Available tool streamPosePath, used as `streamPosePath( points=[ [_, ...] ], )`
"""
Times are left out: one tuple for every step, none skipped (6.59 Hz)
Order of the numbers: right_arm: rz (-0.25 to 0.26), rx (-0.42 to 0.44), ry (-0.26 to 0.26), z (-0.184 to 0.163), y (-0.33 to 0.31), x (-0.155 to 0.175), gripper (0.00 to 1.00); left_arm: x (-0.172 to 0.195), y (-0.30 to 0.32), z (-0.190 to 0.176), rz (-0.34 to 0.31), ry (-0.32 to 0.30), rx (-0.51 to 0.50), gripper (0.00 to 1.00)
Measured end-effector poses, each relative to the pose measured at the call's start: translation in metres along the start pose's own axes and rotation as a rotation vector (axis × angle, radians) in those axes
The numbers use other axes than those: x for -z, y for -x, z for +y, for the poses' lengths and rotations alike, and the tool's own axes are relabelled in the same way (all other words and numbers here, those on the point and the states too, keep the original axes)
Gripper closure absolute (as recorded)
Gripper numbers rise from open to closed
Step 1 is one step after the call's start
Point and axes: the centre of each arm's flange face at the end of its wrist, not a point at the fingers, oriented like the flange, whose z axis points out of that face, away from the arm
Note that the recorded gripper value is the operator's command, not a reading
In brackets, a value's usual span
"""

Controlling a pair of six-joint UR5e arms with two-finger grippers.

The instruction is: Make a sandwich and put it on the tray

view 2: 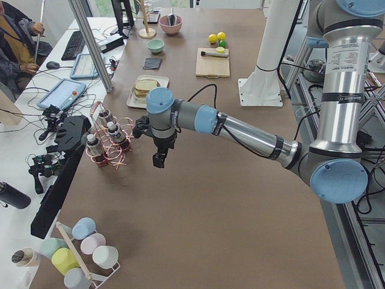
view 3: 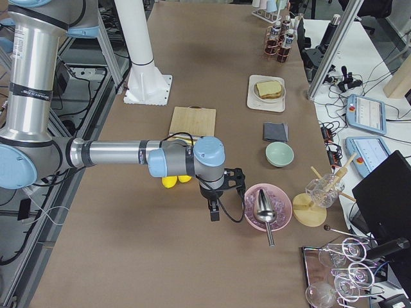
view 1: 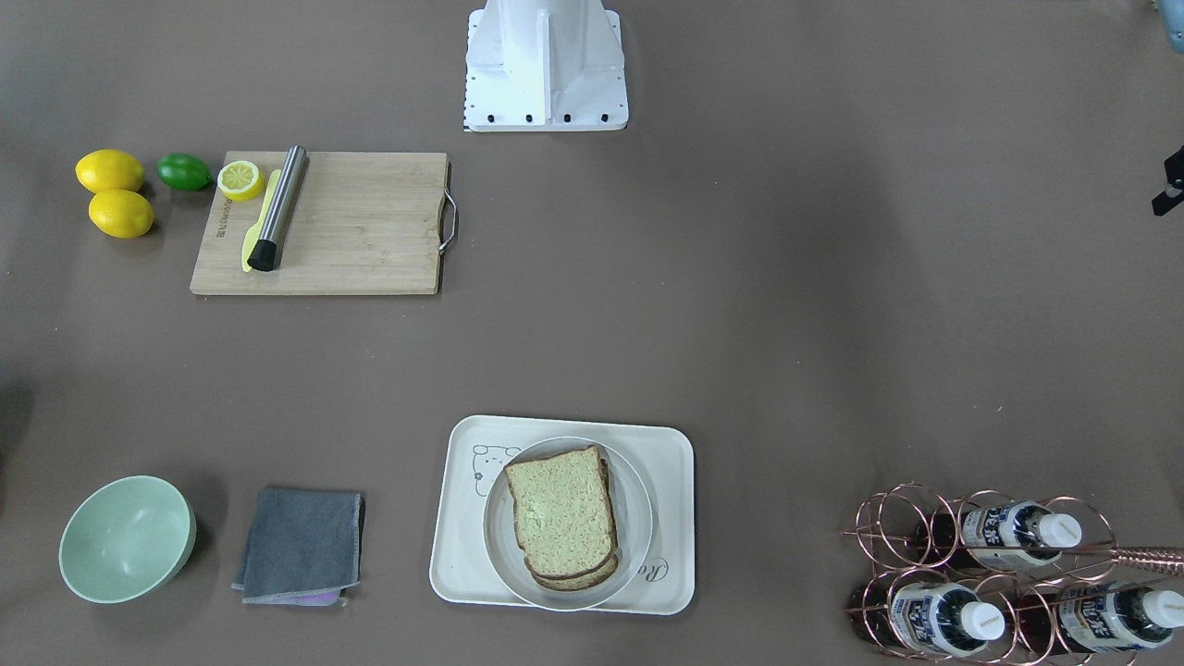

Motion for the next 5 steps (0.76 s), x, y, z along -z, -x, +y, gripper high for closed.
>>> streamPosePath(
  points=[
    [0.003,-0.001,0.002,0.002,-0.001,0.000,0.00,-0.008,0.017,0.026,-0.010,0.026,-0.021,0.03],
    [0.004,-0.002,0.003,0.003,-0.002,-0.001,0.00,-0.013,0.033,0.053,-0.021,0.048,-0.028,0.03],
    [0.004,-0.002,0.004,0.004,-0.002,-0.001,0.00,-0.012,0.044,0.071,-0.026,0.052,-0.014,0.03],
    [0.003,-0.004,0.004,0.005,-0.002,-0.002,0.00,-0.010,0.048,0.077,-0.029,0.047,-0.004,0.03],
    [0.002,-0.008,0.005,0.006,-0.003,-0.002,0.00,-0.006,0.047,0.078,-0.032,0.040,-0.003,0.03]
  ],
)
